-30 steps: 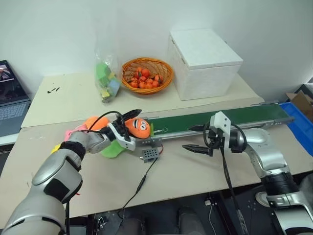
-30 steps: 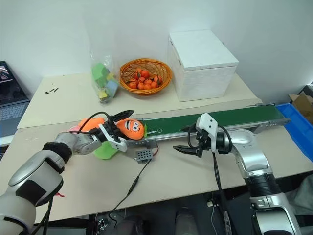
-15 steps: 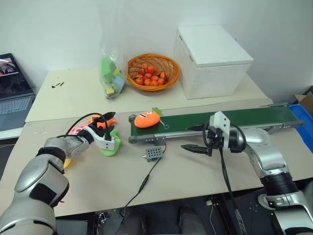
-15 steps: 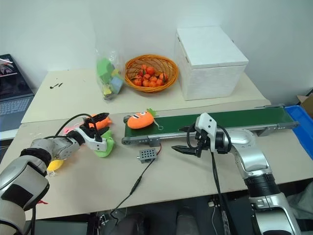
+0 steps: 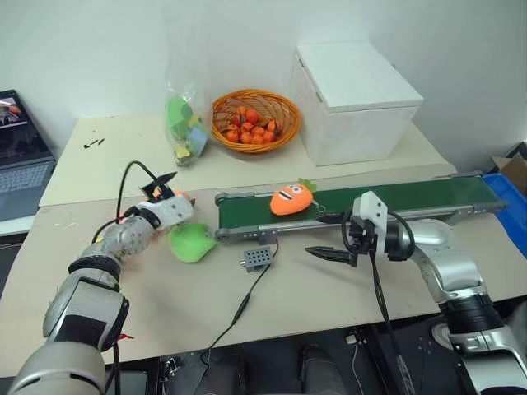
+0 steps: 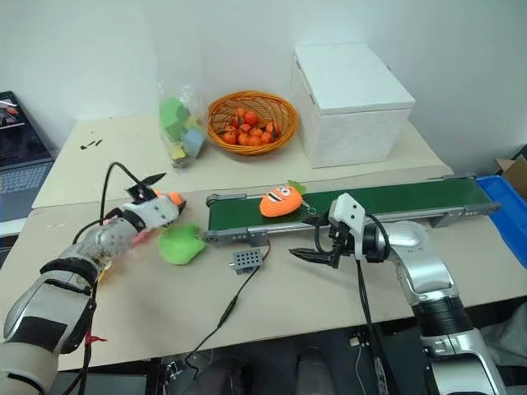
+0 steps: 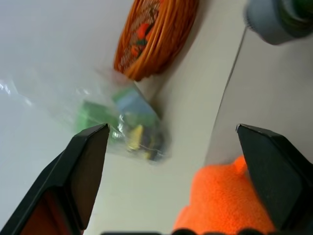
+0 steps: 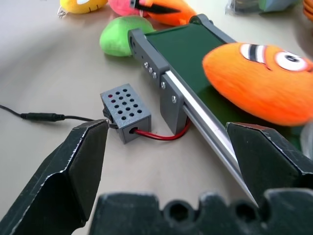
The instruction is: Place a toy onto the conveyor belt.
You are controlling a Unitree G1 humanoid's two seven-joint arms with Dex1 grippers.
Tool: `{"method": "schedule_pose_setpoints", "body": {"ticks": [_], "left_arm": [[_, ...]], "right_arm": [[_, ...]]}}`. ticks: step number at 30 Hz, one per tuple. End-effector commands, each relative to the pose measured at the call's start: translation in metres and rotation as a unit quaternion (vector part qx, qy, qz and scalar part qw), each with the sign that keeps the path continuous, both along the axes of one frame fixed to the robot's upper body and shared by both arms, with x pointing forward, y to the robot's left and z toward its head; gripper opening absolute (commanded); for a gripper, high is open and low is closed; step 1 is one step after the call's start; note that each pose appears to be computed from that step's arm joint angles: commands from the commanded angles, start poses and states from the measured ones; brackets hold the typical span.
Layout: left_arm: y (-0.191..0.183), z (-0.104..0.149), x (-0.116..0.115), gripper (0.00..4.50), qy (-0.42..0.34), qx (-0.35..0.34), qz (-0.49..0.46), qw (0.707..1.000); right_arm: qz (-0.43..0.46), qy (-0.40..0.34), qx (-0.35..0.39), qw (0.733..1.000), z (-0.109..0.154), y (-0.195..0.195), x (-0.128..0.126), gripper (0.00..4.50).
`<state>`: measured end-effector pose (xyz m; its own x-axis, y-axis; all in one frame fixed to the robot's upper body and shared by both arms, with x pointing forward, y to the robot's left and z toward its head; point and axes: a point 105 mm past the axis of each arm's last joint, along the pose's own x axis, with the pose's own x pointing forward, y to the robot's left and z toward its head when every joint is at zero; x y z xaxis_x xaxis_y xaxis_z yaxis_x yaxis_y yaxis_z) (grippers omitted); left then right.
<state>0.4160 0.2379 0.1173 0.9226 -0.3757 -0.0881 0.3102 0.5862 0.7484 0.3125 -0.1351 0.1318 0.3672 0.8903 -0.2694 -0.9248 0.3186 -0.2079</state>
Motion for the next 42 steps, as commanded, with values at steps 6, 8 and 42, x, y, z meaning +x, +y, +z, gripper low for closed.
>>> {"method": "schedule_pose_setpoints", "body": {"ticks": [6, 8, 42], "left_arm": [[-0.023, 0.047, -0.059, 4.43, 0.227, -0.337, -0.235, 0.883], [-0.016, 0.047, -0.08, 4.43, 0.267, -0.339, -0.24, 0.87], [-0.038, 0.045, -0.102, 4.43, 0.186, -0.254, -0.208, 0.926]], "right_arm": [[-0.016, -0.034, 0.025, 0.999, 0.025, -0.001, -0.011, 4.5], [-0.02, -0.033, 0.029, 0.999, 0.027, -0.001, -0.015, 4.5], [-0.018, -0.016, 0.049, 0.998, 0.026, 0.008, -0.012, 4.5]]}}
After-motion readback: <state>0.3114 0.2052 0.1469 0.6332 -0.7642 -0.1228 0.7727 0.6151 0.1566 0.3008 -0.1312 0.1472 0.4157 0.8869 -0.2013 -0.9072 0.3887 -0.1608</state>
